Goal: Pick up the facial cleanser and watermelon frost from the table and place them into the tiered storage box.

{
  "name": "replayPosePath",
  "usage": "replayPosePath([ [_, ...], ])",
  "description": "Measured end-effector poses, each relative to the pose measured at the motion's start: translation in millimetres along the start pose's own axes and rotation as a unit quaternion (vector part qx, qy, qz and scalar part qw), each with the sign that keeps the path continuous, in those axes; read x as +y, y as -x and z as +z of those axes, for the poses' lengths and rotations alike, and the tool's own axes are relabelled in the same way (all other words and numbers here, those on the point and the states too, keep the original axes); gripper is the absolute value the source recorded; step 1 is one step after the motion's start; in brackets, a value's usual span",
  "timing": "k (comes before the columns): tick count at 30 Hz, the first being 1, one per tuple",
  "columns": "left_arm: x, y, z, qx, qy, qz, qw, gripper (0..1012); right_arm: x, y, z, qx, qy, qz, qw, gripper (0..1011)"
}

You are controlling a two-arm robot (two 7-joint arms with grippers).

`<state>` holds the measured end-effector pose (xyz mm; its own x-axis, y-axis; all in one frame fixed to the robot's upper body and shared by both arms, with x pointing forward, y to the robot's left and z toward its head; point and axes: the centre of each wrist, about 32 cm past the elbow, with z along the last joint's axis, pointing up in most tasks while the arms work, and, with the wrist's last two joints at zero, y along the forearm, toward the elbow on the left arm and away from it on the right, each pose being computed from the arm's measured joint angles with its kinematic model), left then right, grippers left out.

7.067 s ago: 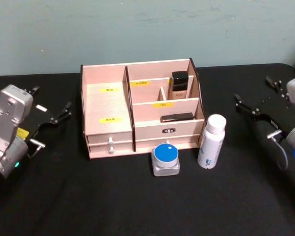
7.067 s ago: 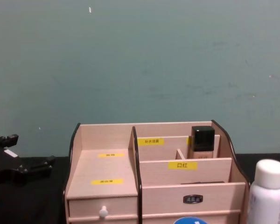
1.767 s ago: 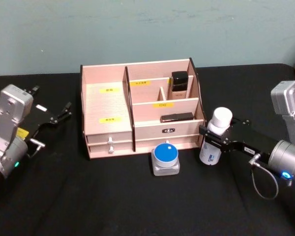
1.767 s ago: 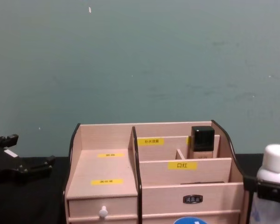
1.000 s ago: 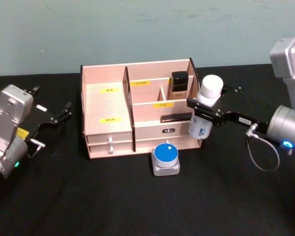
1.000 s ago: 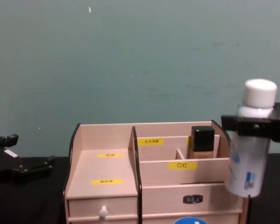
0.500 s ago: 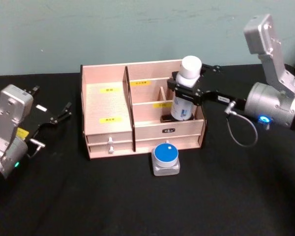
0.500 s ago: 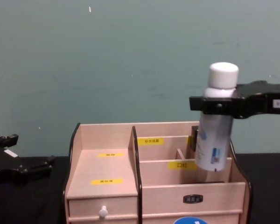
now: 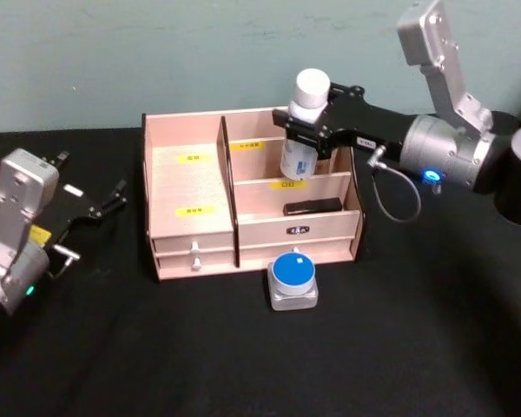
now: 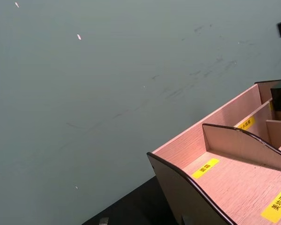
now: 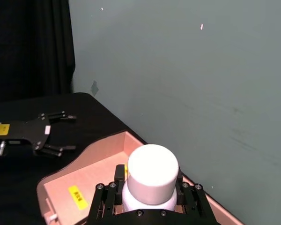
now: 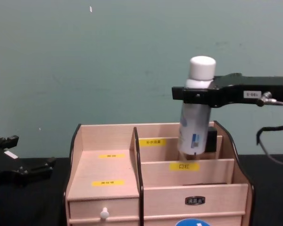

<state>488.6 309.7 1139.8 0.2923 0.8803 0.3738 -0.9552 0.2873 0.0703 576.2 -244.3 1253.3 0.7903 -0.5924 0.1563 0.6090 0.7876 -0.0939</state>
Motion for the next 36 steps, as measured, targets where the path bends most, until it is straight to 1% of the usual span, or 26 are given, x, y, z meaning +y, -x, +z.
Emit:
replayPosePath([
  [5,0.0,0.0,0.0,0.0,0.0,0.0,1.0,1010,15.1,-11.4,-3.2,-0.001,-0.003,0.006,1.0,593],
  [10,0.0,0.0,0.0,0.0,0.0,0.0,1.0,1010,25.3,-16.6,-6.1,0.002,-0.004,0.012,0.9999,592],
  [12,0.0,0.0,0.0,0.0,0.0,0.0,1.0,1010,29.8,-17.3,-7.4,0.003,-0.005,0.017,0.9998,593],
  [23,0.0,0.0,0.0,0.0,0.0,0.0,1.0,1010,41.2,-19.3,-12.0,0.004,-0.002,0.028,0.9996,593],
  [36,0.0,0.0,0.0,0.0,0.0,0.0,1.0,1010,53.0,-21.2,-12.5,0.002,0.0,0.034,0.9994,593],
])
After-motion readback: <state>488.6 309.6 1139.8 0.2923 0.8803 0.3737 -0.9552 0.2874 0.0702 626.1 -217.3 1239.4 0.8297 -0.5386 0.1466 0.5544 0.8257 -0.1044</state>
